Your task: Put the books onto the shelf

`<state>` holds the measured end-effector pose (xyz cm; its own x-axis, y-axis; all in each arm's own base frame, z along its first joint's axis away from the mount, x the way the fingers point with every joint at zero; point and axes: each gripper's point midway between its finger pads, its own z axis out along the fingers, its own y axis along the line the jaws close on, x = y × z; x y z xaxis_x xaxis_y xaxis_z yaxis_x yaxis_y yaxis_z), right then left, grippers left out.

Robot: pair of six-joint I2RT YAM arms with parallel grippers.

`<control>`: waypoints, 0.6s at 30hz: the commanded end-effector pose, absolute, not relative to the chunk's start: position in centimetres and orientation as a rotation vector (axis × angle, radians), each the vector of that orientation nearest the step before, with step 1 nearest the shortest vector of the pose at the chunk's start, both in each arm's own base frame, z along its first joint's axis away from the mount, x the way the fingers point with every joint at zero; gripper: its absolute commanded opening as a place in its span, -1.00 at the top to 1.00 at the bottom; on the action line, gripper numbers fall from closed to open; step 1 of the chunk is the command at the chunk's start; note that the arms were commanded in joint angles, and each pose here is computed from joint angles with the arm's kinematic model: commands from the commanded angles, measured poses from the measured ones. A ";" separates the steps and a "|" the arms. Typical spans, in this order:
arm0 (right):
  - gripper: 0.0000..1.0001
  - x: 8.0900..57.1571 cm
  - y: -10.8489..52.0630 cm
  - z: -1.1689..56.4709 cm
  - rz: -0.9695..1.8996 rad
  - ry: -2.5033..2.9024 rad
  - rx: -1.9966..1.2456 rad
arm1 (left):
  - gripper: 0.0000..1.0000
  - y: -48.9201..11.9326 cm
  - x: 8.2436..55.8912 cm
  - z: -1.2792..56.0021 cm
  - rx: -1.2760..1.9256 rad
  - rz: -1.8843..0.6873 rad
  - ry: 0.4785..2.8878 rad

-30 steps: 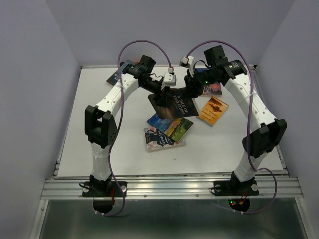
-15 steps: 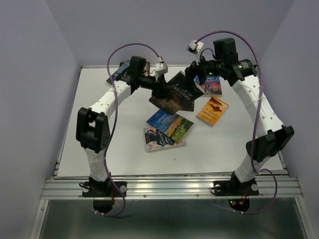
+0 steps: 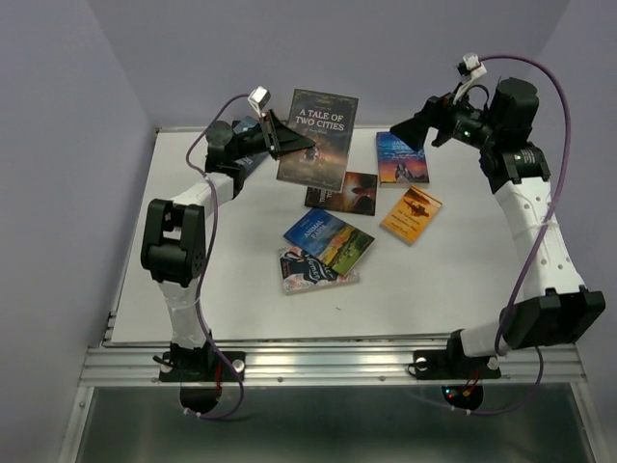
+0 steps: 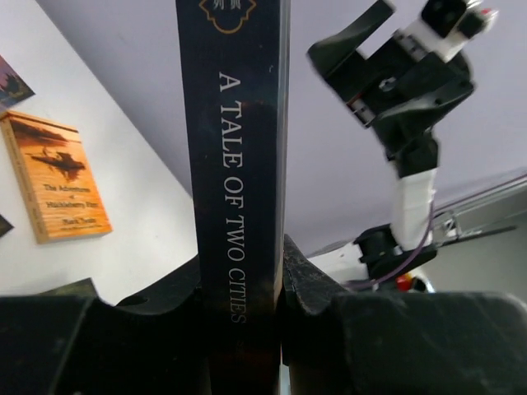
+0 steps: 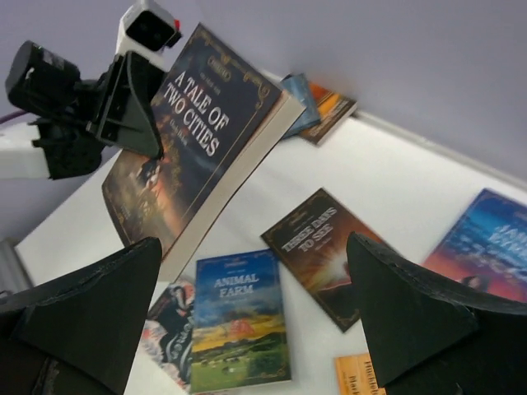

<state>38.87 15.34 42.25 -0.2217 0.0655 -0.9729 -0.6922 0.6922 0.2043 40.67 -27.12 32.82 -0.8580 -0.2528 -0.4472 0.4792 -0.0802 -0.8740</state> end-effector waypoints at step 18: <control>-1.00 32.3 21.3 40.4 1.846 1.197 -0.500 | 1.00 -26.1 33.2 44.4 0.503 -1.859 1.021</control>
